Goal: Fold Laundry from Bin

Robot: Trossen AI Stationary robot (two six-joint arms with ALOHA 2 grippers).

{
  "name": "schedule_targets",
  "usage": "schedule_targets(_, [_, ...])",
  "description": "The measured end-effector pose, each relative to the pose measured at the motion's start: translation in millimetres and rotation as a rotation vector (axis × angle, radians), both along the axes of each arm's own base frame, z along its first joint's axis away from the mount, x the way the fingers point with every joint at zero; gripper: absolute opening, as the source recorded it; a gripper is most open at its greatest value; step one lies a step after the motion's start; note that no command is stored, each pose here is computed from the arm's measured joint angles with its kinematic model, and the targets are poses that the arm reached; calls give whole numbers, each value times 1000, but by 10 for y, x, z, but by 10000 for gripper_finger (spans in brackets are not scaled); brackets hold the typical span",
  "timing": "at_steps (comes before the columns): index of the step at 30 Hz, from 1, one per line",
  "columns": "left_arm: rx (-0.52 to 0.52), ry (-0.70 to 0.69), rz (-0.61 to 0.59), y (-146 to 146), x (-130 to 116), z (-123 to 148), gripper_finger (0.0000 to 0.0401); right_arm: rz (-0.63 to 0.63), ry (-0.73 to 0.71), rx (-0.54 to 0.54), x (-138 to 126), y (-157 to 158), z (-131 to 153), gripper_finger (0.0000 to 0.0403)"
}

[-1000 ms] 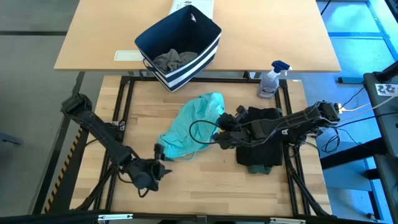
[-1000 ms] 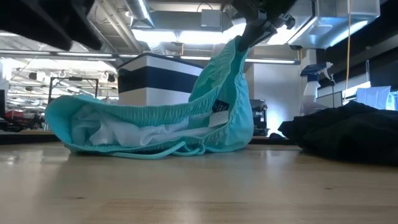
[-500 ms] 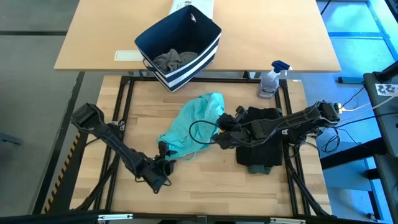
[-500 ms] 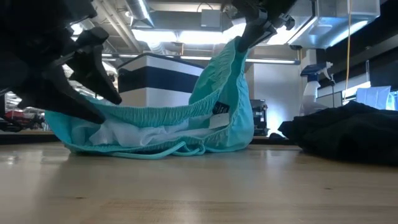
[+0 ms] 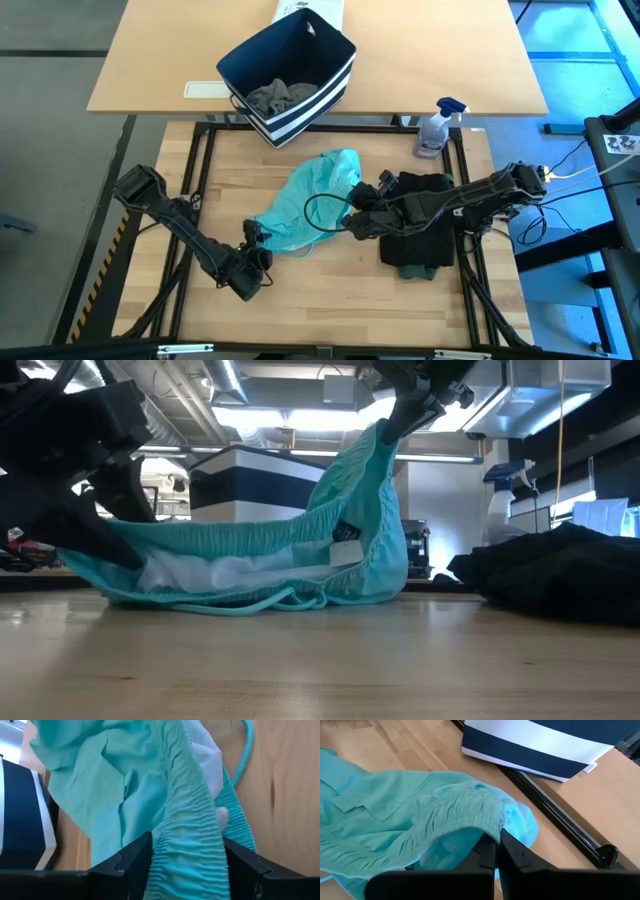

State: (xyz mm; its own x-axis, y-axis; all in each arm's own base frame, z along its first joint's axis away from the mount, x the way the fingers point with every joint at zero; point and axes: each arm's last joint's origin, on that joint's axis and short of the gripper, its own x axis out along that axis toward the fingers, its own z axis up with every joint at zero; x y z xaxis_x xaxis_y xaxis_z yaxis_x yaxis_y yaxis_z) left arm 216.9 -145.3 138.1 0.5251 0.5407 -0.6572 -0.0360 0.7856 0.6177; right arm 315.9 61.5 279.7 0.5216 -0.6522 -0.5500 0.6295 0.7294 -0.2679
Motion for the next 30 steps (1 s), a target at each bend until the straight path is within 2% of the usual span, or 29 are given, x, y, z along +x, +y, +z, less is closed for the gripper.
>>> schedule_targets(7, [-21, -2, 38, 15, -29, 5, 153, 0, 7, -2, -5, -1, -3, 1])
schedule_targets(15, [-124, 15, 167, 105, -213, 189, 153, 1, 8, -1, -5, -1, -4, 1])
schedule_targets(30, [-215, -52, 135, 45, -389, 423, 153, 2, 8, 1, -5, -1, -4, 1])
